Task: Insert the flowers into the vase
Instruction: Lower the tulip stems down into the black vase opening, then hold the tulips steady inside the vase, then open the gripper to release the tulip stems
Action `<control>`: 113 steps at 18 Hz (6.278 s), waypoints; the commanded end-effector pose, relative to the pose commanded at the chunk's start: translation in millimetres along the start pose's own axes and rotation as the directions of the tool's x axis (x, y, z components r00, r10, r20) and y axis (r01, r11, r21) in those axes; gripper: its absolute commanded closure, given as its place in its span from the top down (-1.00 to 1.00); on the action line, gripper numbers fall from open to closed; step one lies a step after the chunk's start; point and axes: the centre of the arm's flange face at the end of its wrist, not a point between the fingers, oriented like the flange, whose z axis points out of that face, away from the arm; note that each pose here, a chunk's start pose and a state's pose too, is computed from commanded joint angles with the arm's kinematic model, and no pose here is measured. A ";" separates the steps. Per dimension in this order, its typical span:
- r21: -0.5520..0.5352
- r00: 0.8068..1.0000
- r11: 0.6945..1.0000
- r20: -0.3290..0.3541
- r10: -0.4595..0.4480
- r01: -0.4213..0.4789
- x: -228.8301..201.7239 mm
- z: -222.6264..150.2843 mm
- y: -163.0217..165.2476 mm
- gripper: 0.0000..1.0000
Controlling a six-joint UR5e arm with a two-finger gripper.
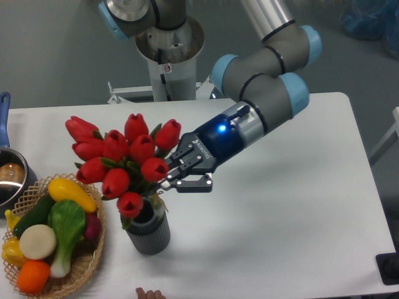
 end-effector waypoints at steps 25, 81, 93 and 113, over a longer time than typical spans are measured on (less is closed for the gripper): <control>-0.003 0.999 0.999 -0.031 -0.034 0.034 15.0 17.1 38.1 -0.63; -0.010 1.000 1.000 -0.029 0.012 -0.012 10.6 15.2 154.8 -0.57; -0.009 0.999 0.999 -0.029 0.036 -0.036 10.4 15.2 156.5 -0.25; -0.003 0.996 0.997 0.026 0.080 -0.080 -7.9 -16.3 141.0 1.00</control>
